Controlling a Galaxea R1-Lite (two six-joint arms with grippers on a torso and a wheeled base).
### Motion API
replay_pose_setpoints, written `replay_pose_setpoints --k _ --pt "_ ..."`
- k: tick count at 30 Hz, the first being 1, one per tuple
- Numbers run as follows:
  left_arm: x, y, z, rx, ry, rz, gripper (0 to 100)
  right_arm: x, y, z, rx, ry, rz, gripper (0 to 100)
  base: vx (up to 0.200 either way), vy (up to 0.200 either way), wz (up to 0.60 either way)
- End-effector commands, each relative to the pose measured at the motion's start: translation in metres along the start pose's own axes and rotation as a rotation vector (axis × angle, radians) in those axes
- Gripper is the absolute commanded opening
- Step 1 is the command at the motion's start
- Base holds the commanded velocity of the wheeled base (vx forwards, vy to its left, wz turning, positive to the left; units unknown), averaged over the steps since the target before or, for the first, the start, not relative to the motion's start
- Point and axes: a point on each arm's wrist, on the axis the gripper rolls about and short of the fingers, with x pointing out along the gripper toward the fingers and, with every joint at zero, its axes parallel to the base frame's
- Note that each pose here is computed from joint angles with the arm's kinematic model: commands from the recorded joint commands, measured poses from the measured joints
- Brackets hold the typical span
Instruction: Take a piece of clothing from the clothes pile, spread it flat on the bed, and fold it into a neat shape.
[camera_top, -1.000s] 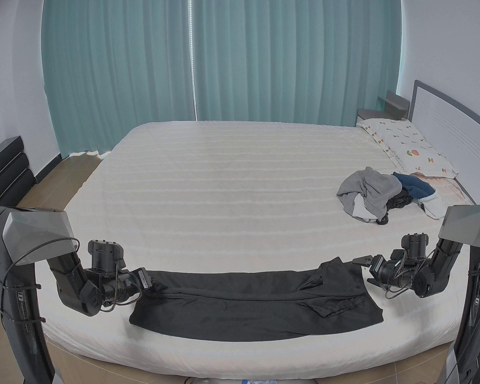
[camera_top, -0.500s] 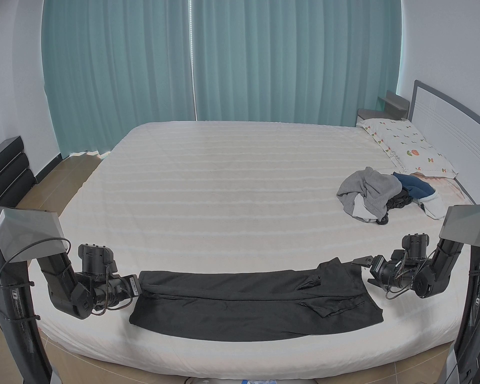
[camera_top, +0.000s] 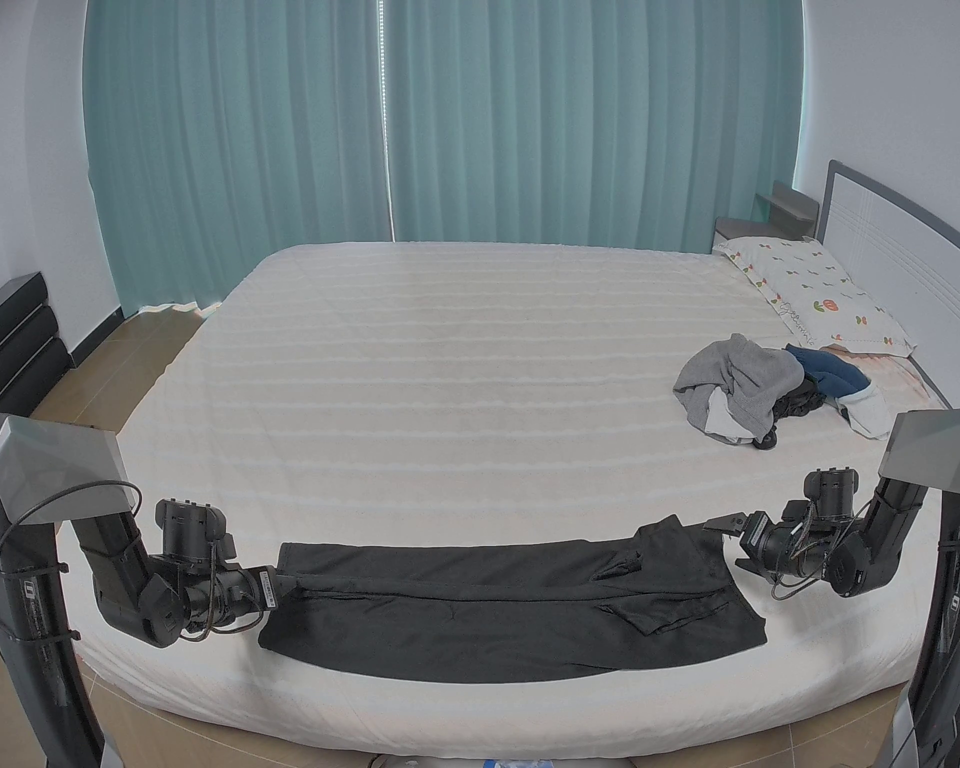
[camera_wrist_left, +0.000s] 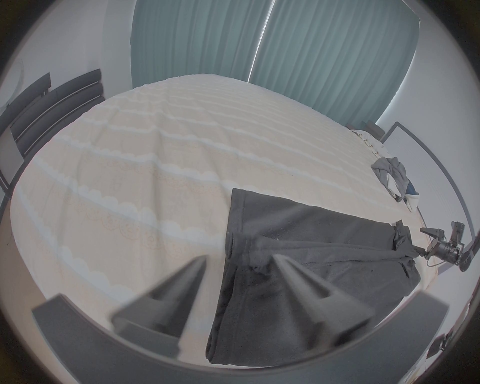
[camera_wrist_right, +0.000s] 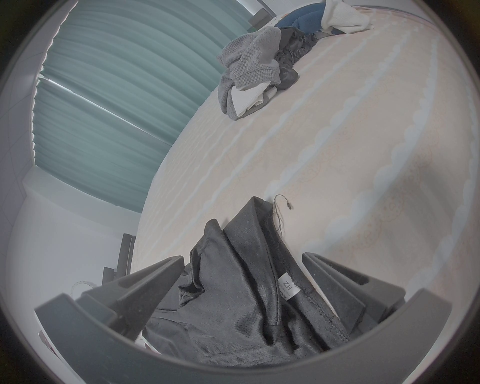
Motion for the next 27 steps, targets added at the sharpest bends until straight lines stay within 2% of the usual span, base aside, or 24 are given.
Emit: replay_pose_setpoints --k 1,7,8,12,20,27 --pt "-0.005 0.0 0.005 -0.005 -0.023 -0.005 100 0.0 0.0 0.0 0.0 -0.001 0.001 100 0.0 0.0 0.0" --pt "-0.003 -0.001 0.023 -0.067 -0.085 -0.033 100 0.0 0.001 0.001 -0.001 -0.003 0.003 100 0.0 0.0 0.0" --pt "0.002 -0.006 0.033 -0.144 -0.117 -0.054 100 0.0 0.001 0.001 -0.001 -0.002 0.004 100 0.0 0.0 0.0" --pt "0.02 -0.016 0.049 -0.263 -0.155 -0.098 100 0.001 0.002 0.0 -0.004 0.001 0.008 100 0.0 0.0 0.0" --pt "0.06 -0.016 0.045 -0.272 -0.107 -0.085 100 0.003 0.002 0.0 -0.004 0.004 0.007 100 0.0 0.0 0.0" --pt "0.07 -0.015 0.041 -0.27 -0.082 -0.077 100 0.003 0.002 0.0 -0.004 0.003 0.008 100 0.0 0.0 0.0"
